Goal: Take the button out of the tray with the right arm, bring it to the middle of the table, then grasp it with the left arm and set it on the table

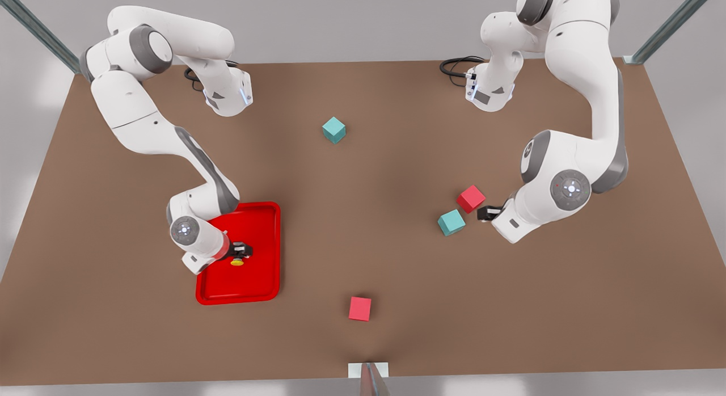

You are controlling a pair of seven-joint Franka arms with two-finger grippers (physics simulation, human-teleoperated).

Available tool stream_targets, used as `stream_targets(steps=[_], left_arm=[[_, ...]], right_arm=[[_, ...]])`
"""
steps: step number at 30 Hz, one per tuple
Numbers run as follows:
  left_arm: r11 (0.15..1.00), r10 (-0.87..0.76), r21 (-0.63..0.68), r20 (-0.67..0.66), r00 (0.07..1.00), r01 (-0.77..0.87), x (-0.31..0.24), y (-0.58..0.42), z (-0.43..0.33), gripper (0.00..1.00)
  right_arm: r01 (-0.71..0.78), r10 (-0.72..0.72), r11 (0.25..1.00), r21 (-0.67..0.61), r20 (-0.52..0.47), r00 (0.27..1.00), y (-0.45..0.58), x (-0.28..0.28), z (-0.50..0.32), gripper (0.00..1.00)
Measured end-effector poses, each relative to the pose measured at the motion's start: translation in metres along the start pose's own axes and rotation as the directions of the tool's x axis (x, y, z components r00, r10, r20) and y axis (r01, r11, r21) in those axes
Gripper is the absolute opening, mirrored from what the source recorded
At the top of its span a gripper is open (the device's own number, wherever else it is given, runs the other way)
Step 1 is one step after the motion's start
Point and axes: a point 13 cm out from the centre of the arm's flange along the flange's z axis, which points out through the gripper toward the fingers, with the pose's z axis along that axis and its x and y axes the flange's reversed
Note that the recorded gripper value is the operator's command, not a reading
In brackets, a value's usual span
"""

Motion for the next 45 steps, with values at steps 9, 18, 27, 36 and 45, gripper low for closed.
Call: stream_targets(steps=[9, 18, 27, 36, 45], left_arm=[[1.0, 0.002, -0.002, -0.007, 1.0, -0.002, -0.002, 0.002, 0.006, 1.0], [1.0, 0.004, -0.001, -0.005, 1.0, -0.004, -0.002, 0.002, 0.005, 1.0], [1.0, 0.005, -0.001, -0.003, 1.0, -0.005, -0.002, 0.002, 0.004, 1.0], [1.0, 0.016, -0.006, 0.0, 1.0, -0.016, -0.002, -0.004, 0.003, 1.0], [0.999, -0.011, -0.035, 0.015, 1.0, 0.012, -0.007, 0.026, -0.003, 1.0]], right_arm=[[-0.018, 0.018, 1.0, 0.003, -0.002, 1.0, 0.0, 0.001, 0.004, 0.55], [-0.027, 0.027, 1.0, 0.005, 0.0, 1.0, -0.001, 0.0, 0.003, 0.47], [-0.017, 0.015, 0.999, 0.038, 0.054, 0.998, 0.02, -0.015, -0.053, 0.47], [-0.03, 0.032, 0.999, -0.019, 0.076, 0.997, 0.23, -0.037, -0.159, 0.47], [0.003, -0.006, 0.999, -0.049, -0.066, 0.998, 0.432, 0.051, -0.103, 0.47]])
